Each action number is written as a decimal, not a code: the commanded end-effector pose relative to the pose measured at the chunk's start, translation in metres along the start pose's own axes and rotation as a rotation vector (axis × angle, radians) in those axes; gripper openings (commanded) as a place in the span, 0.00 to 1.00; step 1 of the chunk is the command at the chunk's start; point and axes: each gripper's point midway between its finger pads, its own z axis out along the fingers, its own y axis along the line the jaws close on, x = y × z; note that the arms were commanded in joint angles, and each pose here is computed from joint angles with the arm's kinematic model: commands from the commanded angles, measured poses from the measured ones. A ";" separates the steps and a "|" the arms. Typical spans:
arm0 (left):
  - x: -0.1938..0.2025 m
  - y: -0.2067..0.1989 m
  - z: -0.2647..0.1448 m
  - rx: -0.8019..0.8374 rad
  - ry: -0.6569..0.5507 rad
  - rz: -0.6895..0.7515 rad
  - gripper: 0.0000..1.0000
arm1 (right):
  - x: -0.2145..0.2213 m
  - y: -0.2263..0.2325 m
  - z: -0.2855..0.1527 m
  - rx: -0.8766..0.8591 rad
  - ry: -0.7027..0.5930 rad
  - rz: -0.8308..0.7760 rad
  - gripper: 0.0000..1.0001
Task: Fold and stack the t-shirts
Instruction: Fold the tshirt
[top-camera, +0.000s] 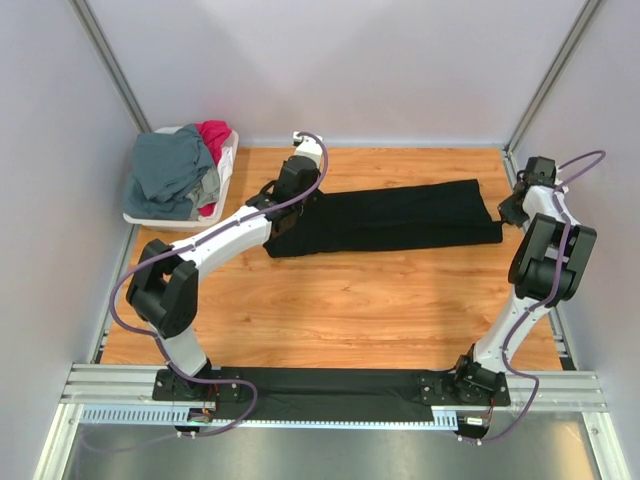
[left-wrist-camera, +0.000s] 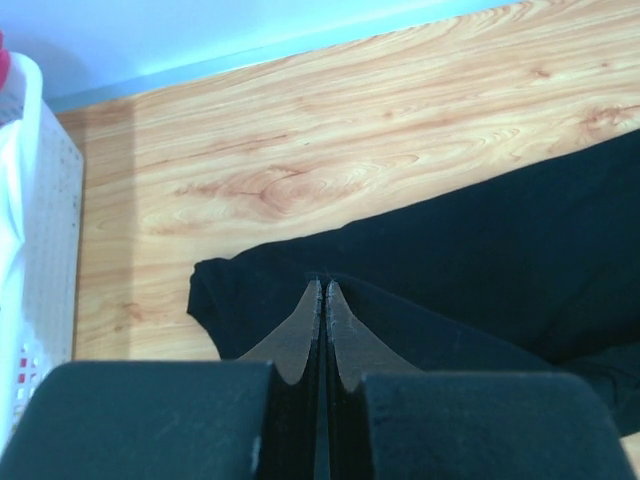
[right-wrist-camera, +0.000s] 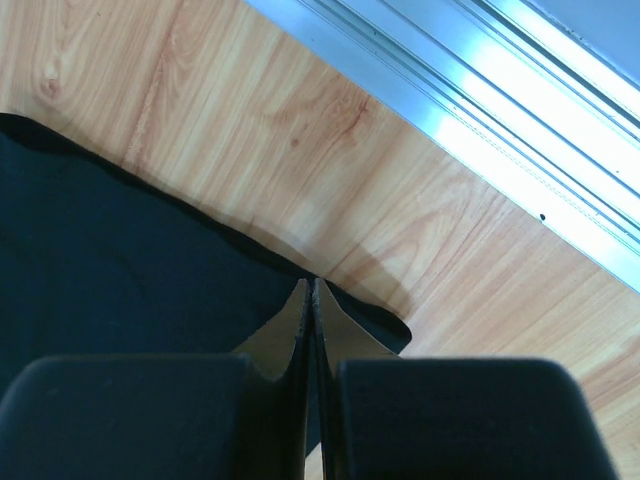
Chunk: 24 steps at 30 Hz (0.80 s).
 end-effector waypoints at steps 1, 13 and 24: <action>-0.026 -0.008 0.007 0.025 -0.074 -0.043 0.00 | -0.020 0.005 -0.003 0.008 -0.055 0.011 0.00; 0.006 -0.007 0.029 -0.013 -0.014 -0.081 0.00 | -0.017 0.010 0.013 0.030 -0.031 -0.040 0.00; 0.035 0.019 0.042 -0.138 0.052 -0.119 0.00 | -0.016 0.014 0.027 0.041 -0.010 -0.051 0.00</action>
